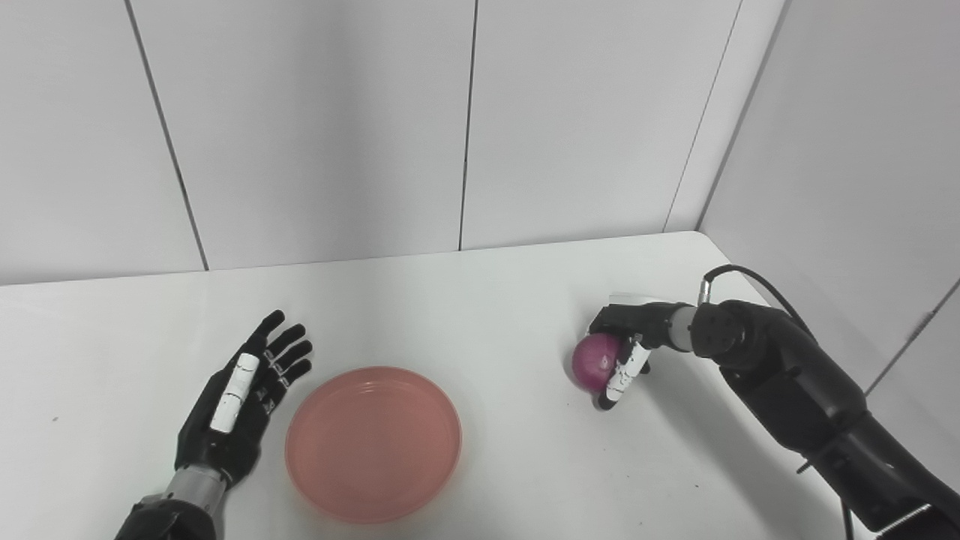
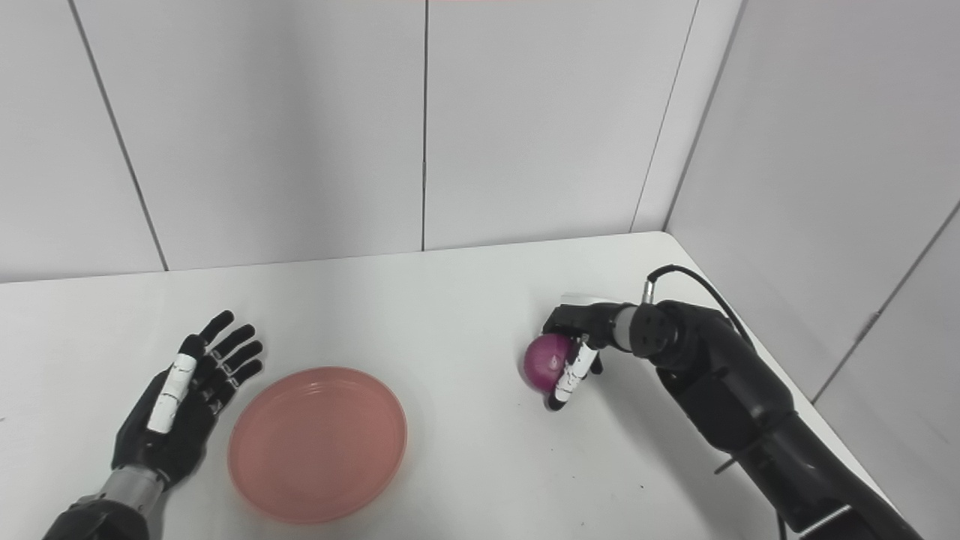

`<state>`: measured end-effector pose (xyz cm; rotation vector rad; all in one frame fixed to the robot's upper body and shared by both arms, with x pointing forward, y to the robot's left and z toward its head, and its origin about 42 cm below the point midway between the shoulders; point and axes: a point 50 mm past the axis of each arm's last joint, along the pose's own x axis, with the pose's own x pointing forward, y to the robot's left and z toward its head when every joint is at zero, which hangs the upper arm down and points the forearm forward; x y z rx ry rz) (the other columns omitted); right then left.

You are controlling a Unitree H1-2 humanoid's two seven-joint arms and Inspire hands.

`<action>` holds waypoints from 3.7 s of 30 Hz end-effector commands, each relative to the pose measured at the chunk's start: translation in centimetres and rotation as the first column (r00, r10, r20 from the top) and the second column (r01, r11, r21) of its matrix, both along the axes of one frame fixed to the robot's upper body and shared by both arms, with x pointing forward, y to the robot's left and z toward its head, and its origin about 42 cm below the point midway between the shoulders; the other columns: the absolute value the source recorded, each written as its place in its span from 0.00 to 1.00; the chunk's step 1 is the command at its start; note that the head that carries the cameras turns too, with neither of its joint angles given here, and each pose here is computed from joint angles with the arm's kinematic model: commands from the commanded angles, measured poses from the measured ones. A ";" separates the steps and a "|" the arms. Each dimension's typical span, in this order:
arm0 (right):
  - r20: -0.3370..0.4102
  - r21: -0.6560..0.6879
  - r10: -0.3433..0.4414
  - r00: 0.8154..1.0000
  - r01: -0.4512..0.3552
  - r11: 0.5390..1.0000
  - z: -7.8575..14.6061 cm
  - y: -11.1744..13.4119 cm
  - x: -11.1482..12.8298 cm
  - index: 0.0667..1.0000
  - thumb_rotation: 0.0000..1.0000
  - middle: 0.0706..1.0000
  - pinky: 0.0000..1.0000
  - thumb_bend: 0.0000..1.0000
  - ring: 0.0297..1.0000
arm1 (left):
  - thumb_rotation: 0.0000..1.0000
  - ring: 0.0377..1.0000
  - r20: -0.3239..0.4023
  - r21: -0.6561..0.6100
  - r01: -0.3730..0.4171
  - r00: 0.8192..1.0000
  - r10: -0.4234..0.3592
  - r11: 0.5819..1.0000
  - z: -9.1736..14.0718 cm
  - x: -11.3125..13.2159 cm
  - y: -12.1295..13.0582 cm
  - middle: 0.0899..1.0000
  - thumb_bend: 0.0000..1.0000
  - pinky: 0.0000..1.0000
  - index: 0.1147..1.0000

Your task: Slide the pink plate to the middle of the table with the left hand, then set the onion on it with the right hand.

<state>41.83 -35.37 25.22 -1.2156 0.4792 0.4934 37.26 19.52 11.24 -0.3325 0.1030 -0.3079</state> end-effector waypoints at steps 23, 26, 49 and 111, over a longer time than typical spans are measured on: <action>0.194 0.108 0.228 0.954 -0.251 0.962 7.5 7.6 1.3 0.45 0.00 0.43 0.22 0.53 0.27 | 0.64 0.86 -0.215 0.018 0.004 0.977 0.000 1.000 -4.0 -2.0 -0.9 0.85 0.80 0.91 0.89; 0.199 0.112 0.258 0.945 -0.284 0.952 7.5 8.4 1.4 0.45 0.00 0.44 0.22 0.53 0.28 | 0.64 0.87 -0.215 0.009 0.010 0.977 -0.007 1.000 -4.0 -2.1 -1.4 0.87 0.79 0.92 0.91; 0.203 0.109 0.426 0.881 -0.453 0.885 7.5 16.7 2.5 0.45 0.00 0.44 0.22 0.53 0.27 | 0.68 0.84 -0.183 0.077 0.014 0.983 0.000 0.997 -4.3 -2.7 -4.4 0.83 0.81 0.87 0.89; 0.108 0.060 0.605 0.789 -0.613 0.788 4.0 22.6 1.9 0.70 0.41 0.71 0.65 1.00 0.68 | 0.68 0.83 -0.185 0.067 0.006 0.983 0.007 0.998 -4.2 -2.6 -6.2 0.83 0.81 0.85 0.88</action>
